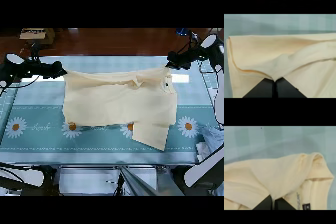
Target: Fold the shirts.
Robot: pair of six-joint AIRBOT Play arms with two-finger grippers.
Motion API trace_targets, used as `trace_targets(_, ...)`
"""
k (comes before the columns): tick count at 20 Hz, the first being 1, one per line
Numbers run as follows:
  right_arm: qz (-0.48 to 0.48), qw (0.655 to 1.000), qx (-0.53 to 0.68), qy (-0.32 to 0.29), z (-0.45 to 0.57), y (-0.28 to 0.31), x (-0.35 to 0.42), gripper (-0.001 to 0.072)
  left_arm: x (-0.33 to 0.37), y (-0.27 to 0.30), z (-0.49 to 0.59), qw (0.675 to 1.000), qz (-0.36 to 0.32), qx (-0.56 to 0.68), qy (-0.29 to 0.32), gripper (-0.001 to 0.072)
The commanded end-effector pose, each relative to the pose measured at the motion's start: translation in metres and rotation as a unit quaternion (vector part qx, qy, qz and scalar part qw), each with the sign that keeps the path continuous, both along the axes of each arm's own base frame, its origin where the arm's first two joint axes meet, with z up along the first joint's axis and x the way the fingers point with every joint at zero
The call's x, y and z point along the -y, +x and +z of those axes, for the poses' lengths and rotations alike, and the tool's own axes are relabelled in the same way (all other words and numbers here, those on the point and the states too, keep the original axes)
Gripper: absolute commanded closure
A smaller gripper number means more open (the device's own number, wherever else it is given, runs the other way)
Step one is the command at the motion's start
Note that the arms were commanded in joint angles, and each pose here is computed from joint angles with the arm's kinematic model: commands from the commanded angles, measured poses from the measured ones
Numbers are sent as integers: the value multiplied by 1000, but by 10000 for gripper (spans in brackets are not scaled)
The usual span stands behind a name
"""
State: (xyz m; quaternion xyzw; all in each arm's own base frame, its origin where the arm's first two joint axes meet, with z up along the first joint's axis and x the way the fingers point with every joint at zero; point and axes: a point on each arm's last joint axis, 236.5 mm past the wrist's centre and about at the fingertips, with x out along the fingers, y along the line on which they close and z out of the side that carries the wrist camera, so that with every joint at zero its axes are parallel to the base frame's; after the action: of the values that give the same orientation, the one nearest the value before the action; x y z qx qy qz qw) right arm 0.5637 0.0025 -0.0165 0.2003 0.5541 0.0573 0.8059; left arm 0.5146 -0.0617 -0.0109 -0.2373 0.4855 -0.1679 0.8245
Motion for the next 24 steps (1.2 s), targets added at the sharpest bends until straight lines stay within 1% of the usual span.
trace_targets(1, 42, 996, -79, -18, -17, -39, 6, 687, 3, -33, -10, 997, -48, -57, -12, 690)
trace_targets(4, 61, 988, -131, -44, -24, -65, 17, 687, -2, -61, -21, 991, -82, -108, 2, 690)
trace_targets(7, 62, 989, -129, -40, -24, -64, 13, 686, -5, -64, -25, 990, -73, -123, 6, 688)
trace_targets(8, 62, 990, -123, -38, -23, -61, 12, 675, -5, -64, -25, 990, -74, -122, 6, 687)
trace_targets(9, 75, 990, -117, -35, -21, -61, 9, 544, -5, -64, -23, 990, -75, -121, 6, 634)
trace_targets(10, 100, 987, -120, -40, -17, -69, 11, 435, -8, -67, -15, 989, -81, -124, 3, 480)
trace_targets(11, 133, 981, -130, -53, -10, -82, 20, 409, -14, -72, -4, 987, -90, -130, 0, 362)
trace_targets(12, 139, 977, -150, -66, -1, -99, 35, 407, -25, -80, 10, 986, -99, -138, -2, 312)
trace_targets(14, 101, 980, -162, -54, 25, -117, 58, 402, -51, -103, 32, 983, -96, -154, -6, 313)
trace_targets(16, 58, 984, -159, -49, 44, -136, 87, 401, -71, -126, 38, 984, -66, -163, -17, 313)
trace_targets(18, 22, 985, -168, -40, 43, -160, 108, 392, -73, -167, 21, 977, -43, -204, -43, 307)
trace_targets(19, 5, 984, -178, -29, 36, -176, 114, 324, -67, -190, 8, 971, -39, -230, -59, 214)
trace_targets(20, -9, 983, -183, -7, 27, -189, 115, 285, -59, -213, -7, 964, -40, -254, -74, 128)
trace_targets(21, -14, 983, -182, 20, 20, -199, 109, 283, -50, -231, -20, 958, -44, -270, -83, 116)
trace_targets(23, -12, 982, -170, 78, 11, -211, 91, 283, -37, -251, -43, 951, -41, -291, -92, 115)
trace_targets(24, -13, 982, -167, 90, 7, -216, 85, 283, -32, -256, -52, 949, -38, -299, -93, 115)
